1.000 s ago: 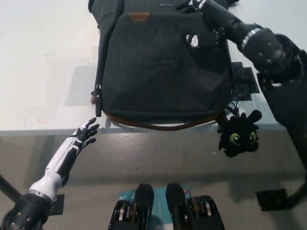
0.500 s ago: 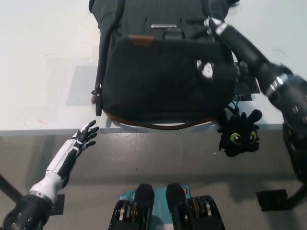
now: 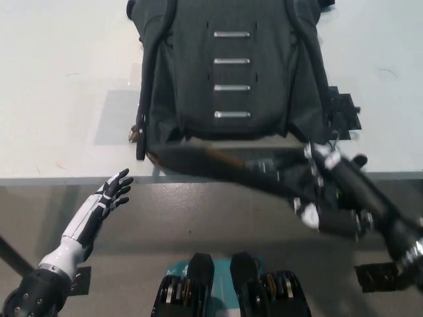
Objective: A bag is kept in the middle of the table with its flap loosely closed and the robot uses its right hand to adjust it and opens it
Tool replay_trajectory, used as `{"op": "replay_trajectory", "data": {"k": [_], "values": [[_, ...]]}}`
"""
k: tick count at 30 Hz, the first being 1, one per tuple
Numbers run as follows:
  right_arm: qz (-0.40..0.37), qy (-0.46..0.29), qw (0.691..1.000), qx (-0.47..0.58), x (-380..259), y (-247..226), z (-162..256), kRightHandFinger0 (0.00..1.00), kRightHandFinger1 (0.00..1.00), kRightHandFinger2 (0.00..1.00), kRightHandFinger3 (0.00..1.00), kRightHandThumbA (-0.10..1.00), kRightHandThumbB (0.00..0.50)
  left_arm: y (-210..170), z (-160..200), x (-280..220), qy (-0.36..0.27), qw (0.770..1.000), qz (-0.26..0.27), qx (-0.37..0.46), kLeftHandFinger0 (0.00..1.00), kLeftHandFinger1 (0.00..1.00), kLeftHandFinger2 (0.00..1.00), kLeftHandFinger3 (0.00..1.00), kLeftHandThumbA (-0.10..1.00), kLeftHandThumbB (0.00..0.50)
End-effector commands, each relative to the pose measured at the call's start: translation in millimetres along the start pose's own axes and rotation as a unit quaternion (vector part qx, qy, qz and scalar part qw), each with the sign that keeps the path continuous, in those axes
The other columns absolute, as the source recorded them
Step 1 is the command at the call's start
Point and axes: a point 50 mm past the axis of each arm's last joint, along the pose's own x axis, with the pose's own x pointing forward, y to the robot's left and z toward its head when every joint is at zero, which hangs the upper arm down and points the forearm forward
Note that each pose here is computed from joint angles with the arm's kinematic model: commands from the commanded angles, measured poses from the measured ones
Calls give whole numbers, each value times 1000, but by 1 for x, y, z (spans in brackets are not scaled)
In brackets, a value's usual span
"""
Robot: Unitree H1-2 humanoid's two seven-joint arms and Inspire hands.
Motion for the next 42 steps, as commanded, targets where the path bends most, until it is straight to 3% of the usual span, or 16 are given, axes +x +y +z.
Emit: {"op": "replay_trajectory", "data": {"k": [1, 5, 7, 8, 9, 10, 11, 14, 15, 21, 27, 31, 34, 35, 39, 42], "values": [[89, -69, 991, 76, -62, 39, 40, 68, 506, 697, 779, -100, 98, 35, 39, 18, -65, 998, 23, 13, 1000, 1000, 1000, 1000, 1000, 281], [110, -6, 988, 107, -66, 65, 17, 60, 477, 681, 737, -100, 99, 37, 43, 22, -71, 997, 24, 12, 1000, 1000, 1000, 1000, 1000, 286], [120, 29, 985, 117, -70, 80, 5, 84, 499, 712, 740, -100, 116, 38, 44, 21, -70, 997, 26, 10, 1000, 1000, 1000, 1000, 1000, 289], [120, 42, 983, 129, -72, 85, 0, 132, 546, 767, 789, -100, 146, 39, 44, 23, -72, 997, 25, 12, 1000, 1000, 1000, 1000, 1000, 282], [141, 53, 976, 160, -74, 90, -10, 427, 788, 977, 1000, 87, 198, 40, 45, 23, -72, 997, 26, 14, 1000, 1000, 1000, 1000, 1000, 290], [188, 56, 968, 160, -76, 89, -16, 678, 1000, 1000, 1000, 351, 259, 41, 47, 24, -72, 997, 27, 14, 1000, 1000, 1000, 1000, 1000, 301], [247, 56, 954, 160, -79, 86, -21, 1000, 1000, 1000, 1000, 561, 365, 41, 47, 23, -68, 997, 29, 16, 1000, 1000, 1000, 1000, 1000, 316], [282, 77, 946, 138, -82, 92, -29, 1000, 1000, 1000, 1000, 749, 469, 42, 48, 23, -67, 997, 29, 15, 1000, 1000, 1000, 1000, 1000, 309], [286, 83, 945, 132, -80, 94, -31, 1000, 1000, 1000, 1000, 823, 475, 42, 50, 25, -68, 997, 29, 17, 1000, 1000, 1000, 1000, 1000, 310], [273, 82, 957, 60, -80, 105, -46, 1000, 1000, 1000, 1000, 986, 500, 37, 49, 25, -72, 997, 24, 19, 1000, 1000, 1000, 1000, 1000, 300], [249, 67, 966, 36, -81, 103, -52, 1000, 1000, 1000, 1000, 1000, 500, 37, 51, 29, -81, 996, 23, 26, 1000, 1000, 1000, 1000, 1000, 237], [220, 57, 972, 50, -86, 93, -50, 1000, 1000, 1000, 1000, 1000, 500, 37, 49, 29, -75, 997, 24, 21, 1000, 1000, 1000, 1000, 1000, 277], [179, 30, 982, 53, -93, 73, -35, 1000, 1000, 1000, 1000, 1000, 472, 37, 50, 28, -74, 997, 22, 15, 1000, 1000, 1000, 1000, 1000, 280], [162, 19, 985, 51, -94, 63, -27, 1000, 1000, 1000, 1000, 1000, 493, 37, 51, 28, -75, 997, 21, 20, 1000, 1000, 1000, 1000, 1000, 277], [69, -72, 991, 90, -114, 19, 7, 1000, 1000, 1000, 1000, 1000, 470, 38, 54, 27, -85, 996, 23, 29, 1000, 1000, 1000, 1000, 1000, 262], [10, -112, 990, 89, -133, -9, 31, 1000, 1000, 1000, 1000, 1000, 496, 38, 53, 24, -84, 996, 24, 25, 1000, 1000, 1000, 1000, 1000, 264]]}}
